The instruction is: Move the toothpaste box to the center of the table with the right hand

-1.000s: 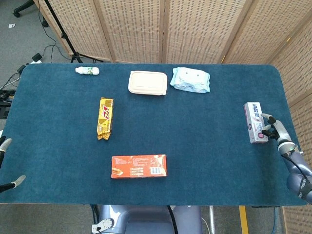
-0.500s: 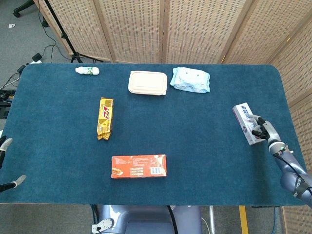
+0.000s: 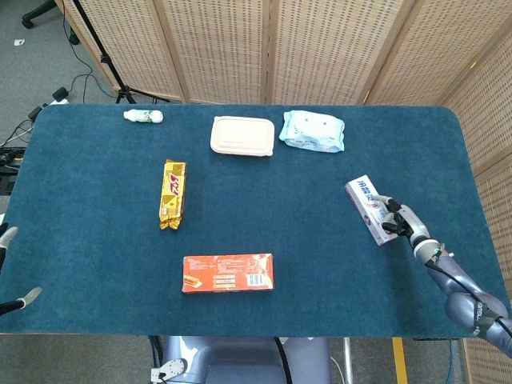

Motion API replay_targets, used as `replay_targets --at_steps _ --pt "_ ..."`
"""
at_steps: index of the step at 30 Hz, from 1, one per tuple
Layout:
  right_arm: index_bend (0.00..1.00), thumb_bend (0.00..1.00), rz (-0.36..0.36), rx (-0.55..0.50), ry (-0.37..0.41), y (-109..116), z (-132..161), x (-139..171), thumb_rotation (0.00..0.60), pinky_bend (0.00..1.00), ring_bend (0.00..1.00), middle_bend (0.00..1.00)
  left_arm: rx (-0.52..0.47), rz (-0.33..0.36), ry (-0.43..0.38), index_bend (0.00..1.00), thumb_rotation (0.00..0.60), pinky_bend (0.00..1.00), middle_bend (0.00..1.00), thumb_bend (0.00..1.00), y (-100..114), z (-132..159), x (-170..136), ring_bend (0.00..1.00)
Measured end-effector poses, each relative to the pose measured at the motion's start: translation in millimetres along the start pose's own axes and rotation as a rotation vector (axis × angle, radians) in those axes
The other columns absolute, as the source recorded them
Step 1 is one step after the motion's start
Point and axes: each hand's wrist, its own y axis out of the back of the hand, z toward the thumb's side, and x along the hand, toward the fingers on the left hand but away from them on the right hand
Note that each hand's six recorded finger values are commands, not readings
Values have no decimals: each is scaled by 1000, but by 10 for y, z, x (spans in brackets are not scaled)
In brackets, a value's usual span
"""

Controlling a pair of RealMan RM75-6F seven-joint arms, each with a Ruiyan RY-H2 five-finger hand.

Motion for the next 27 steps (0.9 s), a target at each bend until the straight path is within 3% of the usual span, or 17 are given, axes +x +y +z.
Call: replay_targets --at_steps 11,27 --pt "150 1000 116 8 76 -578 278 -22 600 56 0 63 -8 -1 2 0 600 0 0 0 15 -15 11 0" --pt "156 1000 221 23 137 -1235 579 -15 600 56 0 69 -17 -1 6 0 600 0 0 0 25 -30 13 0"
